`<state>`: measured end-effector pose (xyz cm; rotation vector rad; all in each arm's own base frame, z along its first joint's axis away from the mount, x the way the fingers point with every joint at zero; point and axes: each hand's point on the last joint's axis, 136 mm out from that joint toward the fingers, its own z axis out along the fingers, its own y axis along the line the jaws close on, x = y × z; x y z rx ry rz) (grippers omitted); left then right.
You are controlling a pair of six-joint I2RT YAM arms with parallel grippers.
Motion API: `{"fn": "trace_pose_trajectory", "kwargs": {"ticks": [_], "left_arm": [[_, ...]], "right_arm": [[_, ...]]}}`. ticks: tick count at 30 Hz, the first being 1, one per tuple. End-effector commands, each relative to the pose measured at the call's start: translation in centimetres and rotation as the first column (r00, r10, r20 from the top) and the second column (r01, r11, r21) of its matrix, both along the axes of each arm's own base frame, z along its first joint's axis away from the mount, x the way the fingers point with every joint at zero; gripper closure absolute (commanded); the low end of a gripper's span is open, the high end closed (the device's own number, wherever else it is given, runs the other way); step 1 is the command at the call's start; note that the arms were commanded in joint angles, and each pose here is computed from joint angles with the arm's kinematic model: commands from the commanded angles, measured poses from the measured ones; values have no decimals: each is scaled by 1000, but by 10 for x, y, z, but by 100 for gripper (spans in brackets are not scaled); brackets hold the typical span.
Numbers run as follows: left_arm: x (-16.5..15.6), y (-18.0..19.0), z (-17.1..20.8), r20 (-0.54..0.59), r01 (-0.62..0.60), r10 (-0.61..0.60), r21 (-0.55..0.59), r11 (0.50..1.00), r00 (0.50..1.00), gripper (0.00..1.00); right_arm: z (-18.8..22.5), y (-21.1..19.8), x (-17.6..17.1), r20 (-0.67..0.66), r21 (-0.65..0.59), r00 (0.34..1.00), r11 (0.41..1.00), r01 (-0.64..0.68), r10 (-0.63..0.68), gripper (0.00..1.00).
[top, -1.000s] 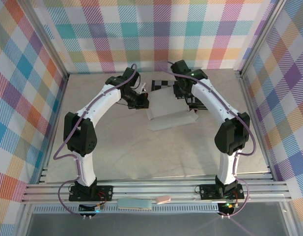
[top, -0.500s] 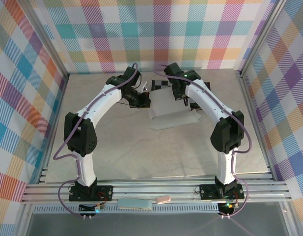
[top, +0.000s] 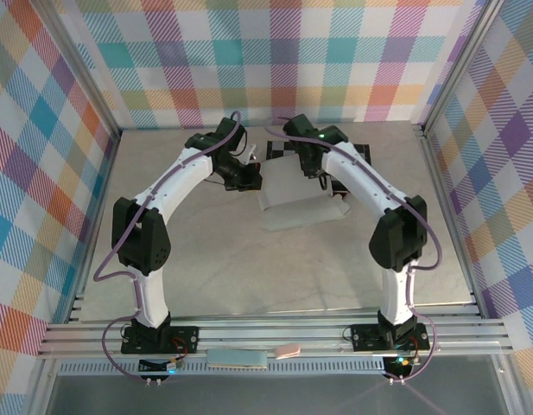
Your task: Fold the paper box
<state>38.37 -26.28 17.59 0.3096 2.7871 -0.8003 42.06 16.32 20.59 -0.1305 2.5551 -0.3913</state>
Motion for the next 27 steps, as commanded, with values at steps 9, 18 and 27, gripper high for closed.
{"fn": "trace_pose_trajectory", "kwargs": {"ticks": [9,18,27], "left_arm": [[-3,-7,23,33,24,-23,-53,998,999,100],[-2,-6,14,19,16,-15,-39,999,1000,100],[-9,17,-41,-1,-69,69,104,992,998,100]], "right_arm": [[3,3,-11,27,295,997,953,-71,66,61],[-17,1,-2,-37,226,999,974,-4,13,95],[-58,20,-38,-103,195,992,977,86,-67,100]]}}
